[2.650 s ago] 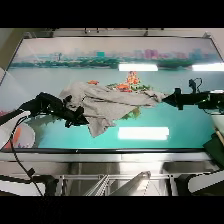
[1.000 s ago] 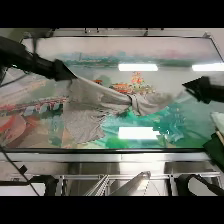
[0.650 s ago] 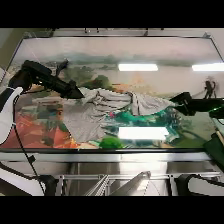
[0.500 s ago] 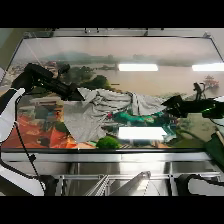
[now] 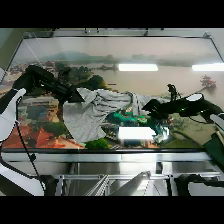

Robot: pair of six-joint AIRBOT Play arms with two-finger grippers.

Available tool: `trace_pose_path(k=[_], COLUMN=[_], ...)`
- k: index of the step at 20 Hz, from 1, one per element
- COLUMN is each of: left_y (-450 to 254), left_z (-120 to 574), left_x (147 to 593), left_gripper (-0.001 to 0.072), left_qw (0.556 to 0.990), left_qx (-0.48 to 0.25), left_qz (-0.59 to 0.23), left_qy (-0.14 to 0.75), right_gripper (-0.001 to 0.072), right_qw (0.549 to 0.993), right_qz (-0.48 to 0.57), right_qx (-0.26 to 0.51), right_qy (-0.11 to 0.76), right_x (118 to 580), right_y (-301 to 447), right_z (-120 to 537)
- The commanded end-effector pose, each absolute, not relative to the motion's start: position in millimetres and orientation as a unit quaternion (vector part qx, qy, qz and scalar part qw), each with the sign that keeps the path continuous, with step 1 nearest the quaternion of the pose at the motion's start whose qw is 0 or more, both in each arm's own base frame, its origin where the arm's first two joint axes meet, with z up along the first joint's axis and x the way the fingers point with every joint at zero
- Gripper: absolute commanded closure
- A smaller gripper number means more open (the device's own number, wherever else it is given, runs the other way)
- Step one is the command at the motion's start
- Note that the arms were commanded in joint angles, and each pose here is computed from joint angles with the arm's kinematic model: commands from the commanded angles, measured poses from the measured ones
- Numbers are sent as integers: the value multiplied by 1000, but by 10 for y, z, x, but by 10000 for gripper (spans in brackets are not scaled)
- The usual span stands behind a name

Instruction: Fold the shirts.

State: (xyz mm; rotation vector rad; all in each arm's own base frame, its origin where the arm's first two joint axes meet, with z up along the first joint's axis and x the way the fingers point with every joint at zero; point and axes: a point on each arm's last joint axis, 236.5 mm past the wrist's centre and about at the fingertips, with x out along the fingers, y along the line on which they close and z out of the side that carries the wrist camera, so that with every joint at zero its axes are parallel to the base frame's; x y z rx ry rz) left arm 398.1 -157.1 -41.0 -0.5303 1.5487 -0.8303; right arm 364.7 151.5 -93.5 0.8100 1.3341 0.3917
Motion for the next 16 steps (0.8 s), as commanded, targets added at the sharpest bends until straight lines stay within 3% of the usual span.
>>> trace_pose_path(k=[1, 5, 7, 10, 13, 16], left_y=[-1569, -1569, -1569, -1565, -1625, -1683], left_z=[-410, -414, -413, -426, -204, 714], left_x=[3973, 3983, 3984, 4019, 4002, 3992], left_gripper=[684, 684, 683, 684, 684, 684], left_qw=[606, 608, 608, 614, 610, 627], left_qx=[-230, -230, -230, -231, -239, -233], left_qz=[-360, -359, -359, -355, -394, -492], left_qy=[671, 670, 670, 666, 645, 557], right_gripper=[111, 124, 583, 697, 698, 698], right_qw=[670, 671, 682, 689, 680, 701], right_qz=[170, 192, 209, 216, 265, 372], right_qx=[388, 415, 410, 411, 412, 403], right_qy=[609, 584, 568, 556, 546, 456], right_x=[3628, 3752, 3842, 3944, 3924, 3943], right_y=[1721, 1880, 1902, 1913, 1988, 1896], right_z=[-1109, -1062, -980, -887, -517, 617])
